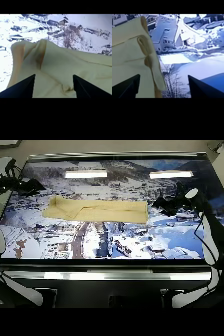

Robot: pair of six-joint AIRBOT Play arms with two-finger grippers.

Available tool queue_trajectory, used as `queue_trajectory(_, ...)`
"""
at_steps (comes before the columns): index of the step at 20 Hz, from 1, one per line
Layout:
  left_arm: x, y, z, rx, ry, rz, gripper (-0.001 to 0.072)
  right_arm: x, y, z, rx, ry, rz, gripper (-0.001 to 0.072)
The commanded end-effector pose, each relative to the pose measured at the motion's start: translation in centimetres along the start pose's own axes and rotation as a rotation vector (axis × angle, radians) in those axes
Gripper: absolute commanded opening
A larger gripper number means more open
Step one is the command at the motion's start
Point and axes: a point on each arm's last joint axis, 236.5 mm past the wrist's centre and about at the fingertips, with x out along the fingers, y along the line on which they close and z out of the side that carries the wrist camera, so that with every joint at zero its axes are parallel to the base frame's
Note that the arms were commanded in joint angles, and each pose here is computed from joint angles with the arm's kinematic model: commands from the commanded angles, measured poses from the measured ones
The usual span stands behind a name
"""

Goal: Fold the clothes and pants, and hang the long-sleeved shirts on hangers.

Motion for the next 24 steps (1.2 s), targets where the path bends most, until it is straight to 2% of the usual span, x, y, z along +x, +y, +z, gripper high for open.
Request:
queue_trajectory(1, -3.3, -0.9, -1.3, 0.054, 0.046, 0.095, 0.0563, 1.4, 0.9, -0.9, -0.021, 0.051, 0.1, 0.0702)
queue_trajectory(6, -4.5, -2.6, -2.7, 0.039, 0.091, 0.084, 0.0562, 3.6, 1.4, -0.9, 0.002, 0.058, 0.178, 0.0702)
queue_trajectory(14, -3.9, -4.3, -3.1, 0.069, 0.109, 0.07, 0.0561, 6.5, 2.9, -3.2, 0.005, 0.13, 0.203, 0.0687)
queue_trajectory(16, -3.9, -4.4, -3.2, 0.07, 0.111, 0.068, 0.0561, 7.8, 4.2, -4.6, 0.001, 0.167, 0.204, 0.0677)
queue_trajectory(18, -3.9, -4.4, -3.2, 0.07, 0.11, 0.068, 0.0561, 8.5, 5.4, -5.6, -0.015, 0.184, 0.203, 0.0635)
queue_trajectory(20, -3.9, -4.4, -3.2, 0.07, 0.111, 0.068, 0.0559, 8.9, 6.3, -5.8, -0.028, 0.178, 0.202, 0.0454)
queue_trajectory(21, -3.9, -4.5, -3.2, 0.07, 0.11, 0.068, 0.055, 9.0, 6.4, -5.7, -0.031, 0.171, 0.201, 0.0247)
queue_trajectory(22, -3.9, -4.5, -3.2, 0.069, 0.11, 0.067, 0.0494, 9.0, 6.6, -5.6, -0.025, 0.166, 0.208, 0.0075)
queue_trajectory(23, -3.9, -4.6, -3.2, 0.068, 0.11, 0.062, 0.0361, 8.8, 6.7, -5.5, -0.025, 0.161, 0.211, 0.0027)
queue_trajectory(24, -3.8, -4.7, -3.2, 0.06, 0.11, 0.057, 0.0155, 8.4, 7.0, -5.3, -0.032, 0.153, 0.214, 0.0026)
